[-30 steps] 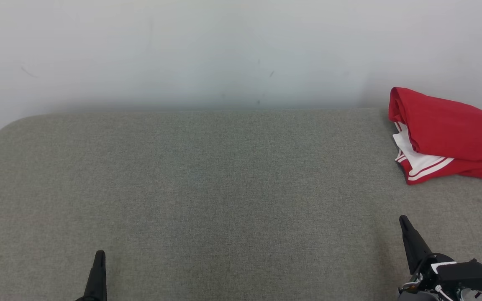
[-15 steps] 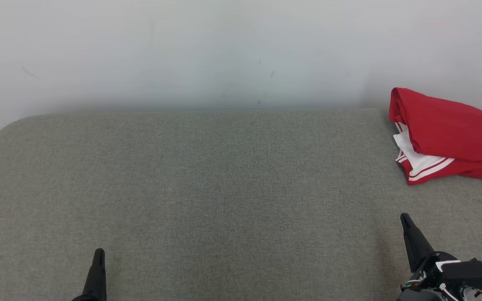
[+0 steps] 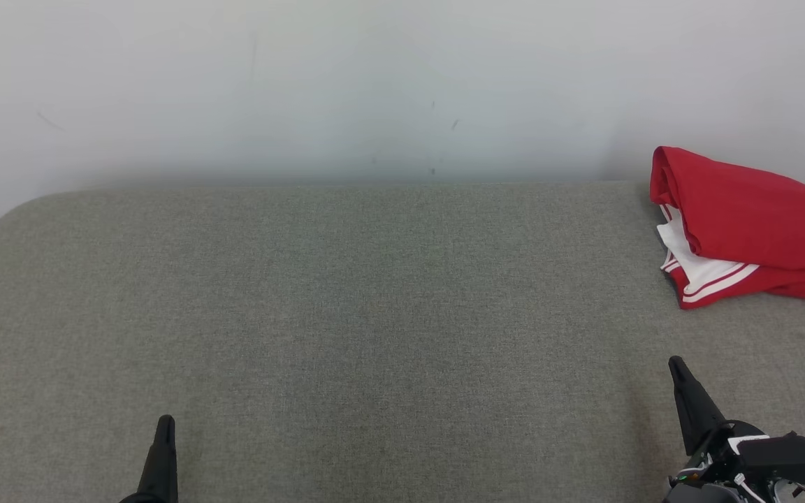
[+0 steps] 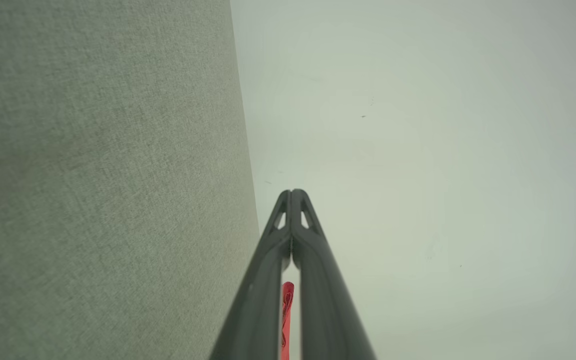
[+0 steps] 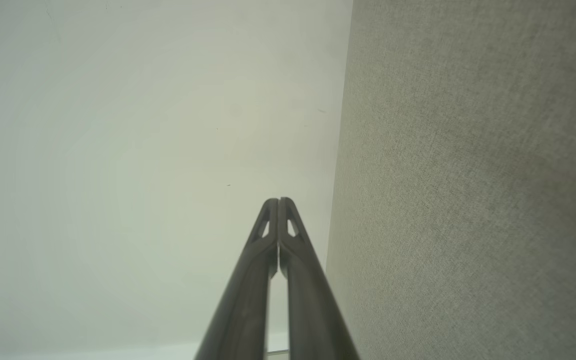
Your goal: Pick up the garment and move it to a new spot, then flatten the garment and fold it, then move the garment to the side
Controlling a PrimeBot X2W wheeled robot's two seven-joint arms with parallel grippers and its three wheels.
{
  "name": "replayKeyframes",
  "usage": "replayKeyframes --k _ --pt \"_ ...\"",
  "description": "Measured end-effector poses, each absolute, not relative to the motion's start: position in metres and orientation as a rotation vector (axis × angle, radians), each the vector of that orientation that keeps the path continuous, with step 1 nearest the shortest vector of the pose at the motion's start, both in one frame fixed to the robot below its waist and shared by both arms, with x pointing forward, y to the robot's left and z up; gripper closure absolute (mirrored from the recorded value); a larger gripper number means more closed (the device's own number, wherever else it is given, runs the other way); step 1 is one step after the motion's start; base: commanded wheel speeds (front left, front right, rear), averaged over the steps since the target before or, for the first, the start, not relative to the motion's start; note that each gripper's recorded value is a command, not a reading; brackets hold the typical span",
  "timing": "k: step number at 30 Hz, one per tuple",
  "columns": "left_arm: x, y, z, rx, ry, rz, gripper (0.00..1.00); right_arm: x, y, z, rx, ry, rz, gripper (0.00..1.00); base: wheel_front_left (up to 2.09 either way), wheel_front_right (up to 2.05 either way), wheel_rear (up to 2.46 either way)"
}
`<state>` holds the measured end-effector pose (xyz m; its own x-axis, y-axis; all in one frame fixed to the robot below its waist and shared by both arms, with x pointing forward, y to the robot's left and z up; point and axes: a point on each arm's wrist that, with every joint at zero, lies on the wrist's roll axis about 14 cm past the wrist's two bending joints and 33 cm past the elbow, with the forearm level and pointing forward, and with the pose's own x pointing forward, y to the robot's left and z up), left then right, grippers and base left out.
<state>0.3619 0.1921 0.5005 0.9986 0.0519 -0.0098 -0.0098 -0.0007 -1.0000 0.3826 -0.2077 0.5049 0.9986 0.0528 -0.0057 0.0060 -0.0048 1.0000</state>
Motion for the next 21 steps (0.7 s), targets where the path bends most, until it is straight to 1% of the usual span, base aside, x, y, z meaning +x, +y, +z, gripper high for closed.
replayKeyframes --k 21 --pt "0.3619 0.1921 0.5005 -1.571 -0.033 0.048 1.00 0.3825 -0.2077 0.5048 1.575 0.046 0.037 1.00 0.00 0.00 0.00"
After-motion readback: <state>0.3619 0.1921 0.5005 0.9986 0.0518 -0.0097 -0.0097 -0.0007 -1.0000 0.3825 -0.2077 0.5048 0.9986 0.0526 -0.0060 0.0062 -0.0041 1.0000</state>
